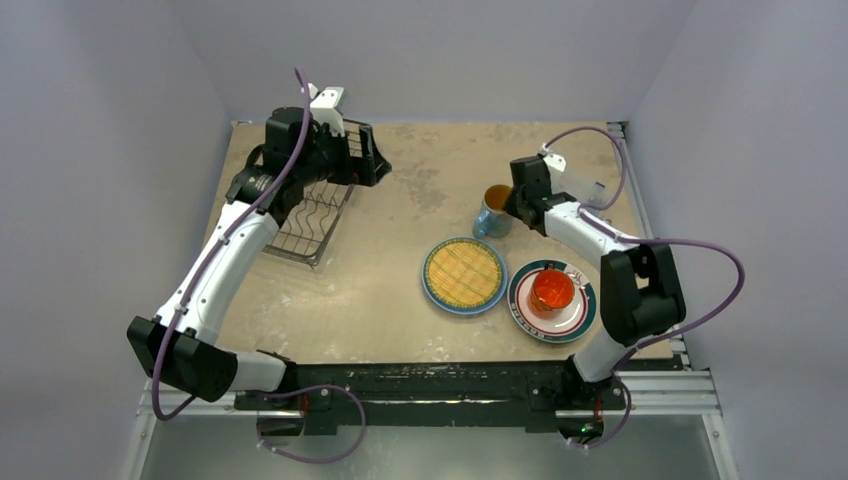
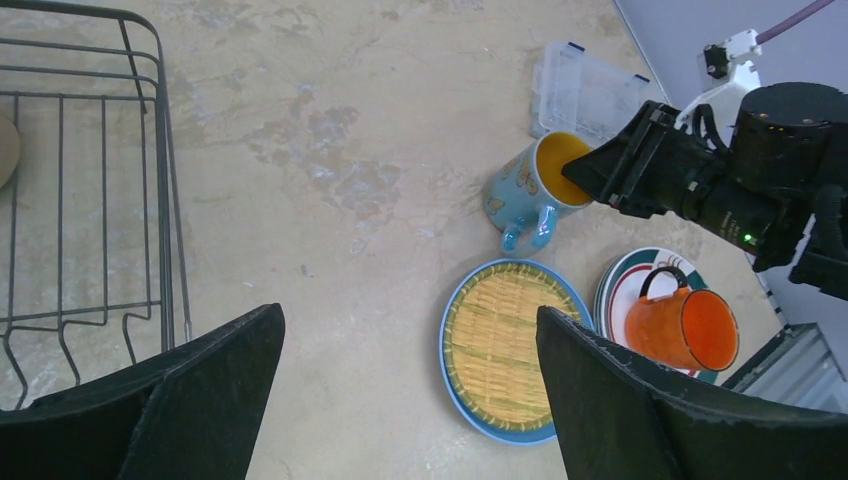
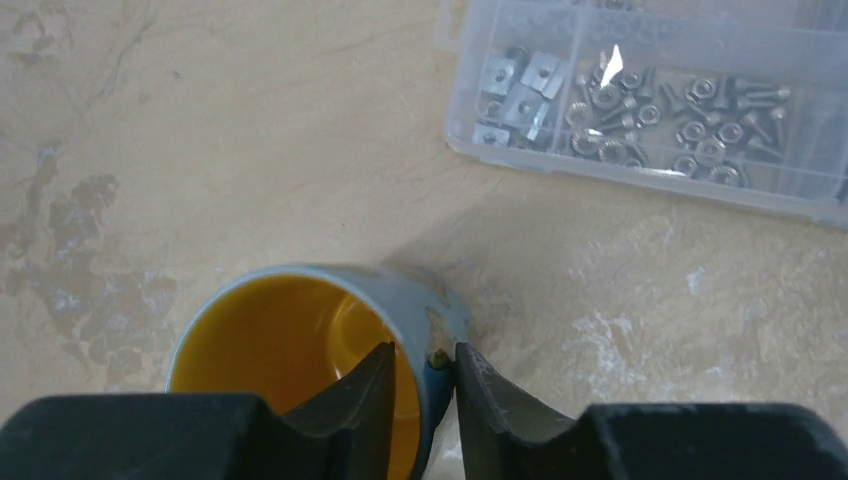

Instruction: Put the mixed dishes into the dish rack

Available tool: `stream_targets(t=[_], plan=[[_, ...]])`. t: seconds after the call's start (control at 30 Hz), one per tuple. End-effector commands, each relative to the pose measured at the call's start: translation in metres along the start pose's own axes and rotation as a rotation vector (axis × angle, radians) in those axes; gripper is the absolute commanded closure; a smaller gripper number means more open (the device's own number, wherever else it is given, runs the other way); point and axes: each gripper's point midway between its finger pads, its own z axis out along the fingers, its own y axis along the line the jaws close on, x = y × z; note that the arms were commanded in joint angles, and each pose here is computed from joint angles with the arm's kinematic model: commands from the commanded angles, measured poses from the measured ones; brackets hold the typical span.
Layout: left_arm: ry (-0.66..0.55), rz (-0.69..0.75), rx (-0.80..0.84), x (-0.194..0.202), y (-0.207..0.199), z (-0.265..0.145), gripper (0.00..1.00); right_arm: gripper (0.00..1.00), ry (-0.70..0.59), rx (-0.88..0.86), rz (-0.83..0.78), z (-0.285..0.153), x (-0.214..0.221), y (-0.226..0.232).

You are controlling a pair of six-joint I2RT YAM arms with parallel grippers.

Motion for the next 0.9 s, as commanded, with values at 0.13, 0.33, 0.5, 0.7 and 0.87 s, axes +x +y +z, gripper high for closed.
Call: stream_targets(t=[0.13, 0.33, 0.5, 0.7, 0.87], plan=[[-0.045, -0.079, 0.092, -0.025, -0.01, -0.007, 0.05, 0.8, 0.067, -0.106, -0.04, 0.015, 0.017, 0.022], [-0.02, -0.094, 0.112, -0.02, -0.01, 0.0, 0.05, 1.0, 0.047, -0.161, -0.082, 0.006, 0.004, 0.032], [-0.005, -0.111, 0.169, -0.019, -0.018, 0.005, 0.05, 1.0, -0.07, -0.254, -0.101, -0.032, -0.037, 0.047], [0.02, -0.21, 0.489, -0.022, -0.063, 0.008, 0.03, 1.0, -0.306, -0.632, -0.011, -0.125, -0.075, 0.077], [0.074, -0.398, 0.797, -0.02, -0.1, 0.013, 0.03, 1.0, -0.387, -0.898, 0.284, -0.179, -0.063, 0.069]])
